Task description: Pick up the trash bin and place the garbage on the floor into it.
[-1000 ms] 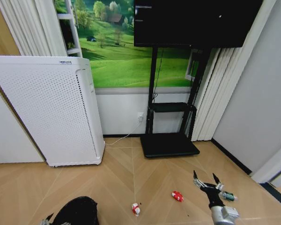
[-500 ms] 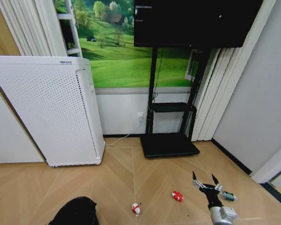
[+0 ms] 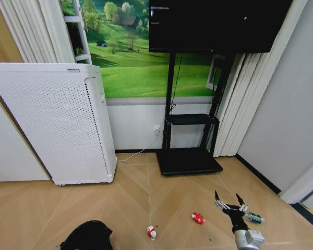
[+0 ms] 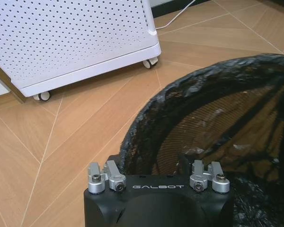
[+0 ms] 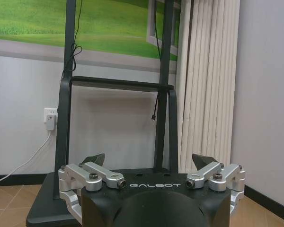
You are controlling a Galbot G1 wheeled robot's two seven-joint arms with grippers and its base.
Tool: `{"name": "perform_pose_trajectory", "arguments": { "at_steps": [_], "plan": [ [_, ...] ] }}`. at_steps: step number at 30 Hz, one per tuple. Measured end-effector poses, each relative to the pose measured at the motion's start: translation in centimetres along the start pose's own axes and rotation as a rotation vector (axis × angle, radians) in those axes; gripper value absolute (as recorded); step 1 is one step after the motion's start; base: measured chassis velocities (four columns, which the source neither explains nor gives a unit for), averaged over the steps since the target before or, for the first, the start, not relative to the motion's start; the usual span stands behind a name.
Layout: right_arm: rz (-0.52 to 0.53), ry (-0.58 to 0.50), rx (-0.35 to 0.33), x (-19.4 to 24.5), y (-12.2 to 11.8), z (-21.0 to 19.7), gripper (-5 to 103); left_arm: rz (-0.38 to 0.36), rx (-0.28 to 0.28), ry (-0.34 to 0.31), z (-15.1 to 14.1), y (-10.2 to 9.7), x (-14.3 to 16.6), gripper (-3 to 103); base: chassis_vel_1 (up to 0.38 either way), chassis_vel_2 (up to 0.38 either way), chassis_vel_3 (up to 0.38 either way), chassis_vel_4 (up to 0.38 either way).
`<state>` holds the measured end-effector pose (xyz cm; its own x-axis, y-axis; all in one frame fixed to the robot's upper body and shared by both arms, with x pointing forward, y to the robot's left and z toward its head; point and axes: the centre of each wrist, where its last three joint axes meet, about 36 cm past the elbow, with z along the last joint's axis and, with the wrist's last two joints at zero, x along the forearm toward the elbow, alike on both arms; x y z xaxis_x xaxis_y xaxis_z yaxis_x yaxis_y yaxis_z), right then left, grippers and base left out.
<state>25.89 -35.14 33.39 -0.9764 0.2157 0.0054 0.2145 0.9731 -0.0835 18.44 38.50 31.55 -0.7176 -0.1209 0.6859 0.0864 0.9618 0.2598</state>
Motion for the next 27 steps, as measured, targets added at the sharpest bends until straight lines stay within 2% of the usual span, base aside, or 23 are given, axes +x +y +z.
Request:
{"name": "perform_pose_trajectory", "arguments": {
  "at_steps": [3,4,5,6,7,8,11,20,21,22,27],
  "plan": [
    [0.000,-0.002,0.000,0.0,0.0,0.0,100,0.000,0.000,-0.002,-0.1,0.0,0.1,59,0.000,0.000,0.000,0.000],
    [0.000,-0.004,-0.001,0.0,0.1,0.0,100,0.000,0.000,-0.004,-0.1,0.0,0.1,48,0.000,0.000,0.000,0.000],
    [0.000,-0.005,-0.001,-0.1,0.1,-0.1,100,0.000,0.000,-0.006,-0.2,0.0,0.1,43,0.000,0.000,0.000,0.000],
    [0.000,-0.005,-0.001,-0.1,0.1,-0.1,100,0.000,0.000,-0.006,-0.2,0.0,0.1,43,0.000,0.000,0.000,0.000],
    [0.001,-0.009,-0.001,-0.1,0.1,-0.1,100,-0.003,-0.001,-0.009,-0.3,0.1,0.1,38,0.000,0.000,0.000,0.000],
    [0.001,-0.009,-0.001,-0.1,0.1,-0.1,100,-0.003,-0.001,-0.009,-0.3,0.1,0.1,38,0.000,0.000,0.000,0.000],
    [0.001,-0.013,-0.003,-0.2,0.2,-0.1,100,-0.004,-0.002,-0.016,-0.5,0.2,0.1,28,0.000,0.000,0.000,0.000],
    [0.001,-0.015,-0.005,-0.3,0.2,-0.1,100,-0.007,-0.002,-0.025,-0.8,0.2,0.1,21,0.000,0.000,0.000,0.000],
    [0.001,-0.016,-0.005,-0.3,0.3,-0.1,100,-0.014,-0.001,-0.033,-1.0,0.1,0.2,15,0.000,0.000,0.000,0.000],
    [0.001,-0.016,-0.005,-0.3,0.3,-0.1,100,-0.014,-0.001,-0.033,-1.0,0.1,0.2,15,0.000,0.000,0.000,0.000],
    [0.001,-0.018,-0.003,-0.3,0.4,0.0,100,-0.049,-0.033,-0.131,-3.2,-0.7,1.2,8,0.000,0.000,0.000,0.000]
  ]
}}
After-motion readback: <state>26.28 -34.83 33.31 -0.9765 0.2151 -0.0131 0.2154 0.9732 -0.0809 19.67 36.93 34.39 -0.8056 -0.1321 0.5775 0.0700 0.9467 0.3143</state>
